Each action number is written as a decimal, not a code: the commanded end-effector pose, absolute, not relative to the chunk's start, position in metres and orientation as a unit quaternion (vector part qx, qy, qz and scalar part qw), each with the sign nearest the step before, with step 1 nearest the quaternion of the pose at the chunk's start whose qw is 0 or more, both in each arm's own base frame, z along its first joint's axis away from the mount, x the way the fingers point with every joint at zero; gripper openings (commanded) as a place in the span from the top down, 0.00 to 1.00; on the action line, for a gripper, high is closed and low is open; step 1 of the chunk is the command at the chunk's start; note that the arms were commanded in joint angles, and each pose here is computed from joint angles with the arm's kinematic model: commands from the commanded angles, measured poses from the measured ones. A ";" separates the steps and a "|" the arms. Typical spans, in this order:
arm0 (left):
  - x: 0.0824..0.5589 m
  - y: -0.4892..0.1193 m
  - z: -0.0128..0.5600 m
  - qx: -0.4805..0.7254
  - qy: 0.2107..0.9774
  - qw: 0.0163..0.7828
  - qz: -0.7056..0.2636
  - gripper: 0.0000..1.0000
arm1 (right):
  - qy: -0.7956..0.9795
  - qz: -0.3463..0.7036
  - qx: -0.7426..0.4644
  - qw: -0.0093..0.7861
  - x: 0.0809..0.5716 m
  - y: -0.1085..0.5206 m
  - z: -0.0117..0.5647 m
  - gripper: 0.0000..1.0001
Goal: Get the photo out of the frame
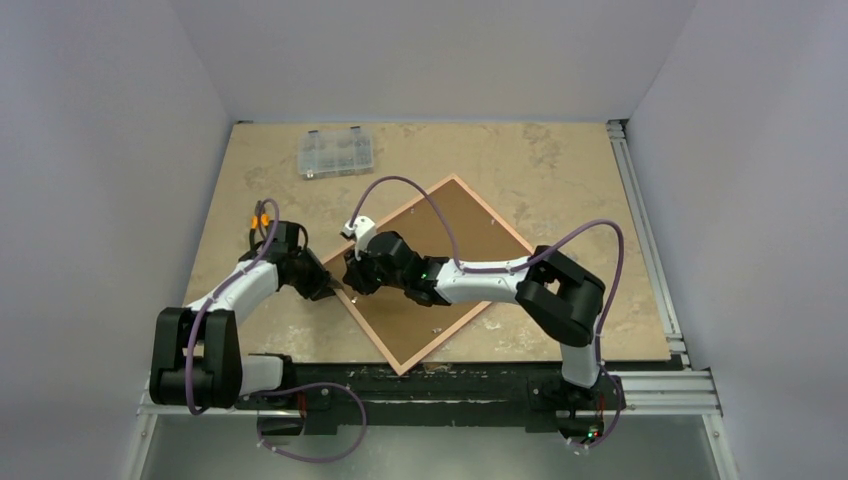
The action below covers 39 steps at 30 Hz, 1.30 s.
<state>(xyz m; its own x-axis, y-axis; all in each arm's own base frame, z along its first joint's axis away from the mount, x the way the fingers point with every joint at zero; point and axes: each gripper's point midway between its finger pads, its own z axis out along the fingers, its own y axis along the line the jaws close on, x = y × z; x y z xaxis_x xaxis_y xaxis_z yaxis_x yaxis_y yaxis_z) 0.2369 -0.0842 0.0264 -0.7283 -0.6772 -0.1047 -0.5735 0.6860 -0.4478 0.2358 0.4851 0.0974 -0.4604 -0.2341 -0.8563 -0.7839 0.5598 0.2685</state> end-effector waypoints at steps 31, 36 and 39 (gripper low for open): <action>0.248 -0.079 0.031 -0.323 0.915 0.148 -0.190 0.89 | 0.818 0.268 -0.376 0.343 0.218 0.489 0.087 1.00; 0.249 -0.078 0.031 -0.322 0.917 0.147 -0.186 0.91 | 0.827 0.262 -0.382 0.318 0.209 0.484 0.076 1.00; 0.249 -0.078 0.032 -0.322 0.917 0.147 -0.186 0.92 | 0.834 0.243 -0.386 0.310 0.208 0.481 0.067 1.00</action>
<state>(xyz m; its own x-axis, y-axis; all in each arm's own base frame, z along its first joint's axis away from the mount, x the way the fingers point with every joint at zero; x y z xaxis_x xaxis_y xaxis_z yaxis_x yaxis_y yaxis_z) 0.2372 -0.0842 0.0263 -0.7462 -0.6583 -0.0992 -0.5616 0.7025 -0.4372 0.2298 0.4964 0.0918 -0.4829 -0.3770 -0.7904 -0.7876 0.5815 0.2038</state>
